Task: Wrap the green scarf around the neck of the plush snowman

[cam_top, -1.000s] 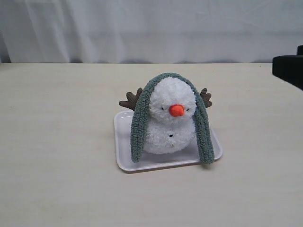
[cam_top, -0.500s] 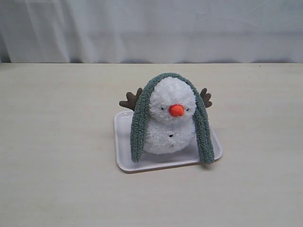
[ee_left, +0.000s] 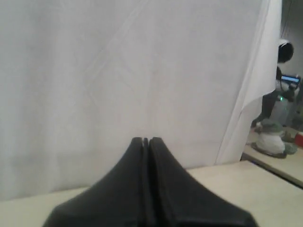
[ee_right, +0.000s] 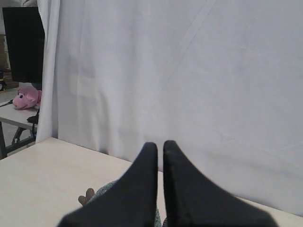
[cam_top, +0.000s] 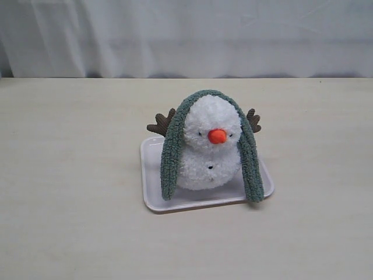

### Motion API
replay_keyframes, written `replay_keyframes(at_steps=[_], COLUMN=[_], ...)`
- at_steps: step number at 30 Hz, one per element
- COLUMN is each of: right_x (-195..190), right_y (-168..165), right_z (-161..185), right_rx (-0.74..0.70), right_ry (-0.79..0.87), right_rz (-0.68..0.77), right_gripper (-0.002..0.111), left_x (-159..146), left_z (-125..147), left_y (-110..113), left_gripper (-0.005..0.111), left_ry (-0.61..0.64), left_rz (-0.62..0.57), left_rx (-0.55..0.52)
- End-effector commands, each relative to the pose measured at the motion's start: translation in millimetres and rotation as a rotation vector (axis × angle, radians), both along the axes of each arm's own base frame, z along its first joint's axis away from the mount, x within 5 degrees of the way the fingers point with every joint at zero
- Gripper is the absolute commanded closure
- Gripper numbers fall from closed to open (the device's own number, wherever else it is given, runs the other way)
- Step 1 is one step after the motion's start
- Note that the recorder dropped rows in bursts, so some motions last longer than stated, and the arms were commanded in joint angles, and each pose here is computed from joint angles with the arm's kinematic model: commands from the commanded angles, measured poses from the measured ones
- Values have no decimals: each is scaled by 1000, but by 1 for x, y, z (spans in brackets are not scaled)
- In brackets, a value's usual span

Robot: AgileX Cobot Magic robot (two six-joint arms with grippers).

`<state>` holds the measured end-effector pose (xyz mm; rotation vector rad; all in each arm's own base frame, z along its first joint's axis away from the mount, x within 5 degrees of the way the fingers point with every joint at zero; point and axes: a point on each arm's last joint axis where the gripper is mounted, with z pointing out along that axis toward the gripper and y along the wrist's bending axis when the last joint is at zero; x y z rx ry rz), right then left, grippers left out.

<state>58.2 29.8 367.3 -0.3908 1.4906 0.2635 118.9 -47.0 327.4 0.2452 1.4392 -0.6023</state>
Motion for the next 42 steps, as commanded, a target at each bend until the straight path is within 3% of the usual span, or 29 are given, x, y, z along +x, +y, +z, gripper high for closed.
replay_keyframes(at_steps=[1,4,7,9,12,15,17,23,26,29,32,38,42], right_x=[0,0,0,0,0,0,0,0,0,0,0,-1,-1], right_y=[-1,-1,-1,-1,-1,-1,-1,-1,-1,-1,-1,0,0], right_z=[0,0,0,0,0,0,0,0,0,0,0,0,0], right_rx=[-13,-10,-10,-10,-10,-10,-10,-10,-10,-9,-7,-8,-4], right_ry=[-14,-15,-15,-15,-15,-15,-15,-13,-13,-13,-12,-9,-7], right_rz=[-6,-6,-6,-6,-6,-6,-6,-6,-6,-5,-4,-3,-3], right_gripper=[104,104,104,104,104,104,104,104,104,104,104,104,104], left_x=[58,96,130,153,181,193,198,205,204,198,194,199,203], left_z=[-12,-27,-38,-47,-65,-76,-83,-90,-84,-81,-78,-78,-86], left_y=[5,13,0,-18,-45,-65,-83,-118,-134,-152,-167,-181,-183], left_gripper=[107,107,107,107,107,107,107,107,107,107,102,67,65], left_ry=[171,294,364,427,523,598,638,784,742,639,577,500,515], left_rz=[84,206,213,212,257,292,212,-93,-218,-314,-327,-259,-240], left_rx=[95,108,193,324,603,747,801,782,720,733,712,645,626])
